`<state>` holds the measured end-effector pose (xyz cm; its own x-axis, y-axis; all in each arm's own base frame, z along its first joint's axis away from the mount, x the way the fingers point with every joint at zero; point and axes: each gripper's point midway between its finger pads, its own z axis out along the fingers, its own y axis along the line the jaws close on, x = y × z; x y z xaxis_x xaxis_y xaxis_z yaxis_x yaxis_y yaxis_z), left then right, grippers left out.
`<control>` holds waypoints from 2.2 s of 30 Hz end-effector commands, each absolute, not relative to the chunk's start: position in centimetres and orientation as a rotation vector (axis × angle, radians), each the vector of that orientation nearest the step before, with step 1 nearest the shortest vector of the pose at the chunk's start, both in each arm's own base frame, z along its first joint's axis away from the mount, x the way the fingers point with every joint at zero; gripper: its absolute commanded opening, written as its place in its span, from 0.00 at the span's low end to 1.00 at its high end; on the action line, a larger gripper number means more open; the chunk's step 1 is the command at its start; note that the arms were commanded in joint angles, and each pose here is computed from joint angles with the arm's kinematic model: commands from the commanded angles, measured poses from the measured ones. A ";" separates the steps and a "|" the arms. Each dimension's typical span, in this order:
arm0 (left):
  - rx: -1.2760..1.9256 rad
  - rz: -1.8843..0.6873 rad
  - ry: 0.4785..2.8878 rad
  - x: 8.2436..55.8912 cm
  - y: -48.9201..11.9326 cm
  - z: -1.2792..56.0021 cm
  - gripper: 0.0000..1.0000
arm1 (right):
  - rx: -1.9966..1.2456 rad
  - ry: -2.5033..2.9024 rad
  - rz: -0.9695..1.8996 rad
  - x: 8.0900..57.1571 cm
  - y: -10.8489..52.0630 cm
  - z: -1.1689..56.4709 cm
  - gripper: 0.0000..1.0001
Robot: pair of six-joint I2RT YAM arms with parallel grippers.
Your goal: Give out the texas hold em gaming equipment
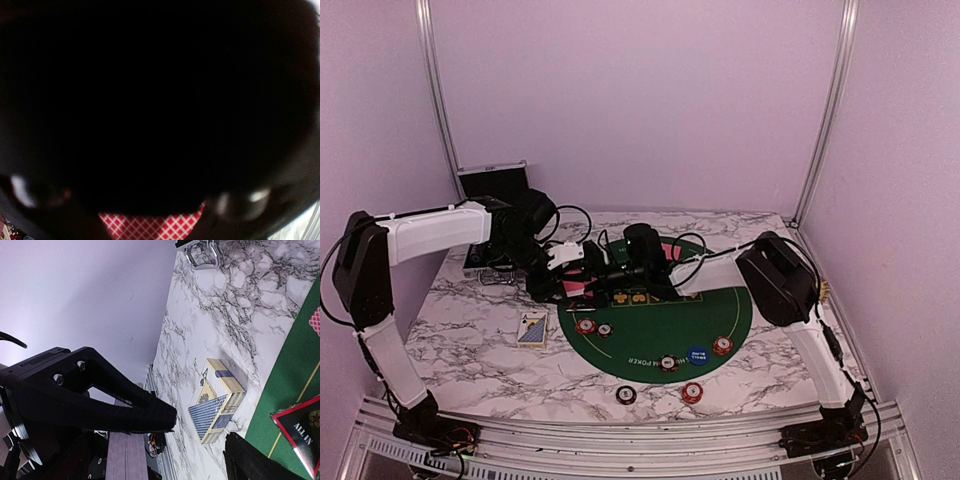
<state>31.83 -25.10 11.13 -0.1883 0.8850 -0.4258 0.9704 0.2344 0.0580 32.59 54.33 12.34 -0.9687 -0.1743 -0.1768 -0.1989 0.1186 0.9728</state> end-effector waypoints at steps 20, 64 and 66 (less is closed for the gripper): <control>1.716 -0.324 2.128 31.7 -25.6 11.9 0.00 | -0.329 2.404 1.883 34.0 52.5 11.1 0.73; 1.714 -0.279 2.166 32.1 -24.4 10.7 0.00 | -0.391 2.345 1.884 32.4 50.3 14.8 0.34; 1.716 -0.275 2.170 32.1 -24.3 10.5 0.00 | -0.391 2.345 1.879 32.4 50.1 14.9 0.32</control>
